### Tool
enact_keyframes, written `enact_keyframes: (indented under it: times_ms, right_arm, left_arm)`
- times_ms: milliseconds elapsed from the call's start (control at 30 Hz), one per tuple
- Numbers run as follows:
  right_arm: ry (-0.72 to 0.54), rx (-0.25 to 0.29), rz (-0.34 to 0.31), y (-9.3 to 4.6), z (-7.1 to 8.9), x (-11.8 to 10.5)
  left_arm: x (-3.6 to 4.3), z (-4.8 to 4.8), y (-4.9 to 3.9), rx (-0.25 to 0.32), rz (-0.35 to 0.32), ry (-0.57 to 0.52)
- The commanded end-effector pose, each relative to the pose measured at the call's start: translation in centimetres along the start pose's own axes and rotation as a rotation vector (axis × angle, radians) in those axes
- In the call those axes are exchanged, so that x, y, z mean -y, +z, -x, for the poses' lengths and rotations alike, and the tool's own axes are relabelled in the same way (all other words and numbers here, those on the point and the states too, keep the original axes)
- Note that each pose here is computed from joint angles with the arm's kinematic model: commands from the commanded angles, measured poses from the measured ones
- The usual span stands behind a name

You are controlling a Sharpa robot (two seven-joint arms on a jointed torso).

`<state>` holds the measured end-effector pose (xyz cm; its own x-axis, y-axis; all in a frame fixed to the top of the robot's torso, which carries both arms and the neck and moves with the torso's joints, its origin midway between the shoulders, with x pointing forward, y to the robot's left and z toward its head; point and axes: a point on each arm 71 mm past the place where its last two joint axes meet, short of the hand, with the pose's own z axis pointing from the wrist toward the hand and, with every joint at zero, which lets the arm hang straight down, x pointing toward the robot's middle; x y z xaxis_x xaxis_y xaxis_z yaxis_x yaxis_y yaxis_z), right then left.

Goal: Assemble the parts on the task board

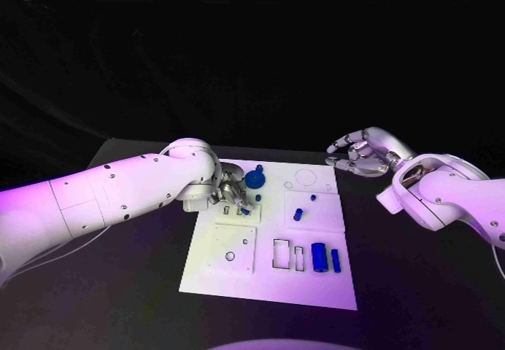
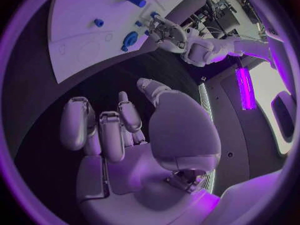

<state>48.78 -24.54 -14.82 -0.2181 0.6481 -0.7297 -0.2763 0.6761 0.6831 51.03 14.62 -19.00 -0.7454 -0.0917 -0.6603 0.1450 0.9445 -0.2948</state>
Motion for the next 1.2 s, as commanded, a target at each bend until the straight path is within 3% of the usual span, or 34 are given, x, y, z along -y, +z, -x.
enact_keyframes:
  times_ms: [33,467,833,1033,1200]
  right_arm:
    - [-0.004,-0.003,0.009,0.0,-0.1,-0.1]
    - [-0.002,-0.001,0.009,0.0,-0.1,0.0]
    - [0.003,0.015,0.016,-0.1,0.0,0.1]
    - [0.005,0.016,0.014,-0.1,0.0,0.2]
    - [0.005,0.015,0.012,-0.2,0.0,0.3]
  left_arm:
    - [0.15,-0.20,0.02,-0.021,-0.009,-0.015]
    - [-0.28,-0.37,-0.50,-0.033,-0.034,-0.090]
    - [-0.83,0.16,-1.50,0.112,-0.054,-0.185]
    - [-1.23,-0.02,-2.13,0.189,-0.058,-0.204]
    - [-1.58,-0.37,-2.28,0.213,-0.052,-0.189]
